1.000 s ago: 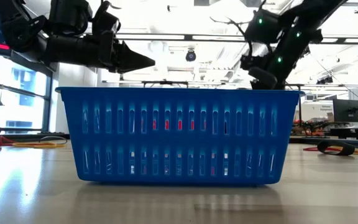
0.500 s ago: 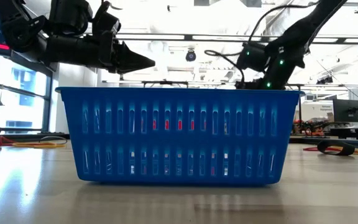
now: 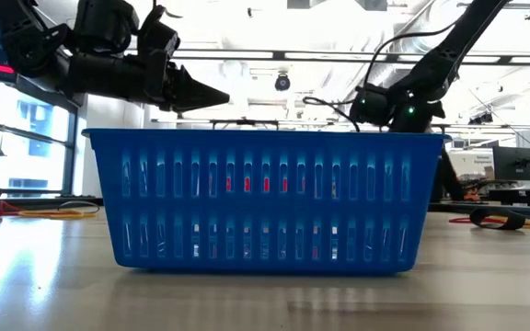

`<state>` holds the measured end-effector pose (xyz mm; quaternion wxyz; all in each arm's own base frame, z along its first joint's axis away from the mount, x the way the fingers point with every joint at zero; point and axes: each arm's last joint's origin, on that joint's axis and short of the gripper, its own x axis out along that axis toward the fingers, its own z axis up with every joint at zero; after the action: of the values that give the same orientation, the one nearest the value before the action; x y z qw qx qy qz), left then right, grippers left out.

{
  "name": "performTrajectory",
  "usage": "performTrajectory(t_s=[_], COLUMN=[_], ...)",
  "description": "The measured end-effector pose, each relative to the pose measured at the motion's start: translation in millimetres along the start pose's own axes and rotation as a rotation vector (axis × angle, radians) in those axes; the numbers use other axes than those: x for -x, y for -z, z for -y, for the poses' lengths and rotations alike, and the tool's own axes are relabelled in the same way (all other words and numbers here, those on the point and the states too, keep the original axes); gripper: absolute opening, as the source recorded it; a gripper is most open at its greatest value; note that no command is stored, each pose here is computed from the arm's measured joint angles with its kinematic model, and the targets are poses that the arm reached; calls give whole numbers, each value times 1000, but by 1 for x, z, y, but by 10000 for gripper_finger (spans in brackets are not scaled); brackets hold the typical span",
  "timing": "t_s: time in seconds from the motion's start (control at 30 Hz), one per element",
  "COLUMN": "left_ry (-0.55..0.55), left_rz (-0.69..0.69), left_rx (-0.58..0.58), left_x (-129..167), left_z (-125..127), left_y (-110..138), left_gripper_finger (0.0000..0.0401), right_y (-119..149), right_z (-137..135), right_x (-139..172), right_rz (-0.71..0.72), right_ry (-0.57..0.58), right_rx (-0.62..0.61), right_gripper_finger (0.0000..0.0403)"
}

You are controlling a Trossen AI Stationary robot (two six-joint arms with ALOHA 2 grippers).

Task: Sort rubber bands into baskets
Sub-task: Put the yellow rubber band into the green bin

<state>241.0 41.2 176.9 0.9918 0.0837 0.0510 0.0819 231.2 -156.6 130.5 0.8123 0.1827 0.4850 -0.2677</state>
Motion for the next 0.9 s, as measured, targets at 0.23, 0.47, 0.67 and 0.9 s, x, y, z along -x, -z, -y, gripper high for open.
performTrajectory(t_s=[0.23, 0.47, 0.67, 0.9], left_ry=[0, 1, 1, 0], left_rz=[-1, -1, -1, 5], left_rx=[0, 0, 8, 8], left_x=[0, 0, 0, 0], left_z=[0, 0, 0, 0], left_y=[0, 0, 0, -1], left_gripper_finger=[0, 0, 0, 0], right_y=[-1, -3, -18, -50], right_z=[0, 0, -5, -26], right_x=[-5, -6, 4, 40], right_rz=[9, 33, 79, 232], right_ry=[-5, 2, 0, -21], right_rx=[3, 41, 66, 116], right_gripper_finger=[108, 9, 3, 1])
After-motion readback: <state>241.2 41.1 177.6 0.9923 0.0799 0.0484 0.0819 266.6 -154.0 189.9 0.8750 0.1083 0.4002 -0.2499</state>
